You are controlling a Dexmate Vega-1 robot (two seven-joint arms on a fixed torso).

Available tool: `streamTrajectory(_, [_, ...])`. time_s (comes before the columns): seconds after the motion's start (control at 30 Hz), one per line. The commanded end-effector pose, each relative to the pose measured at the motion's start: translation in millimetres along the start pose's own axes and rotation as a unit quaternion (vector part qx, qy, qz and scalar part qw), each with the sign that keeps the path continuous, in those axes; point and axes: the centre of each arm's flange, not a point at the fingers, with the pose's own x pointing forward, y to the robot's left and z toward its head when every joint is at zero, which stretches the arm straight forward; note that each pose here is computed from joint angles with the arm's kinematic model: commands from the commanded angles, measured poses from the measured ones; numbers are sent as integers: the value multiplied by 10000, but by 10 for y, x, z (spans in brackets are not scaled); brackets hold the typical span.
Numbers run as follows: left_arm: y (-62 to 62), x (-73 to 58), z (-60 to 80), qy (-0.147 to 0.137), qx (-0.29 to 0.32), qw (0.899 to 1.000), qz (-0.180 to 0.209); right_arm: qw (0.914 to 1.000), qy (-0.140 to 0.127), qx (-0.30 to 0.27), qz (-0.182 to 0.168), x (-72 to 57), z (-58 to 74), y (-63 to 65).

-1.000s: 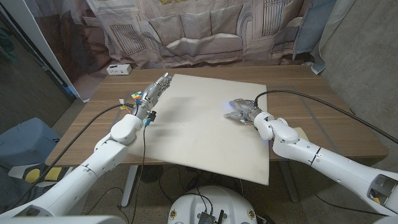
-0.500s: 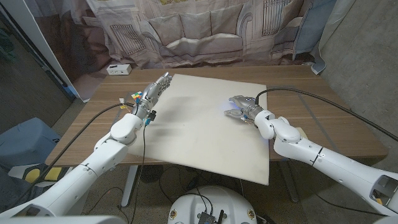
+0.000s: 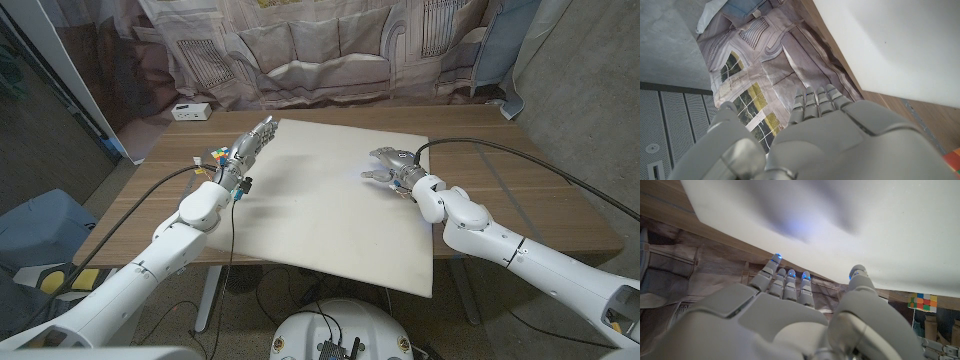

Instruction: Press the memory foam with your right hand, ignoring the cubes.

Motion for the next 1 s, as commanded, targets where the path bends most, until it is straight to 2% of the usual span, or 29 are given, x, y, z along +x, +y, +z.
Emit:
streamTrajectory(0.03, [-24, 22, 15, -34, 15, 10000, -15, 9996, 15, 156, -229, -77, -41, -105])
streamTrajectory(0.7, [-76, 28, 37, -47, 42, 10000, -59, 9954, -81, 627, -726, -224, -142, -243])
streamTrajectory(1.0, [-85, 15, 70, -68, 75, 9999, -43, 9904, -237, 989, -937, -280, -173, -333])
